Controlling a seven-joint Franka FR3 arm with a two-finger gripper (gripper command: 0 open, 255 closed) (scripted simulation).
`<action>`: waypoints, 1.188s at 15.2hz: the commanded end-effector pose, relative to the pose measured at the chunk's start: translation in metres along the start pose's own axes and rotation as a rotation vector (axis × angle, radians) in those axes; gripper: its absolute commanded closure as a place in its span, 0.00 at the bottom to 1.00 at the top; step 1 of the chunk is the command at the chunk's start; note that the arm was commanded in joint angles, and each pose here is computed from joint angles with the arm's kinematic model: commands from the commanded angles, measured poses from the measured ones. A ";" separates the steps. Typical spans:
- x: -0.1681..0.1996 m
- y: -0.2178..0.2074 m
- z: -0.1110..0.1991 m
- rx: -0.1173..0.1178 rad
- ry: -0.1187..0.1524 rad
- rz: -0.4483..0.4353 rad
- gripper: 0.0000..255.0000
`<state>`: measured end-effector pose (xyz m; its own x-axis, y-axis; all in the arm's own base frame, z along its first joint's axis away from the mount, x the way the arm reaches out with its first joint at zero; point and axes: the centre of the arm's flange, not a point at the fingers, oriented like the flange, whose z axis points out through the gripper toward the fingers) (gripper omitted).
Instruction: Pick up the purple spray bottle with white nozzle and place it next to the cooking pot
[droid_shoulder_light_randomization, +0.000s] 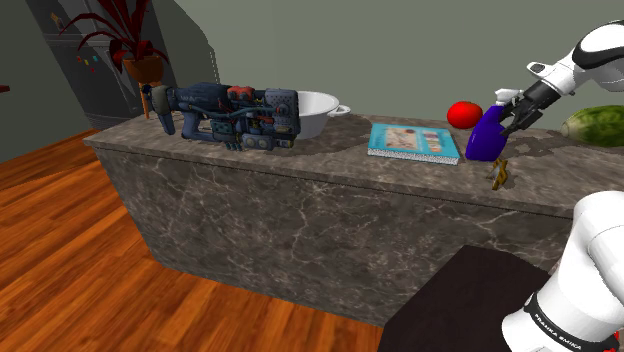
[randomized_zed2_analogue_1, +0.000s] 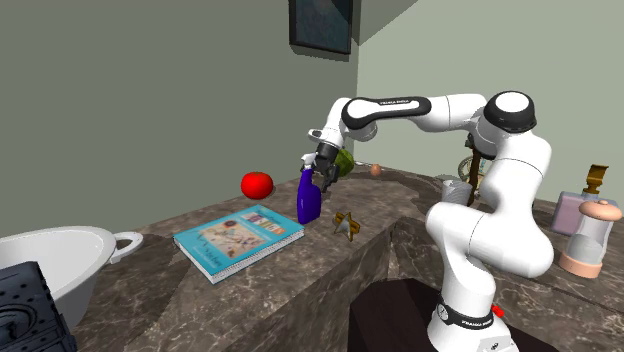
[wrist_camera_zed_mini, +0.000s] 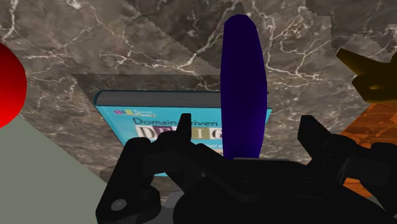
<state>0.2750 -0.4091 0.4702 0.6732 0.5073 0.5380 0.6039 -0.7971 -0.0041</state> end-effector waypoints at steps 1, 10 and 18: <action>0.000 0.000 0.001 0.000 0.000 0.000 0.00; 0.000 0.000 0.001 0.000 0.000 0.000 1.00; 0.009 0.000 -0.012 0.000 0.000 0.000 1.00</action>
<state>0.2748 -0.4071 0.4802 0.6733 0.5072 0.5380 0.6037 -0.7972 -0.0040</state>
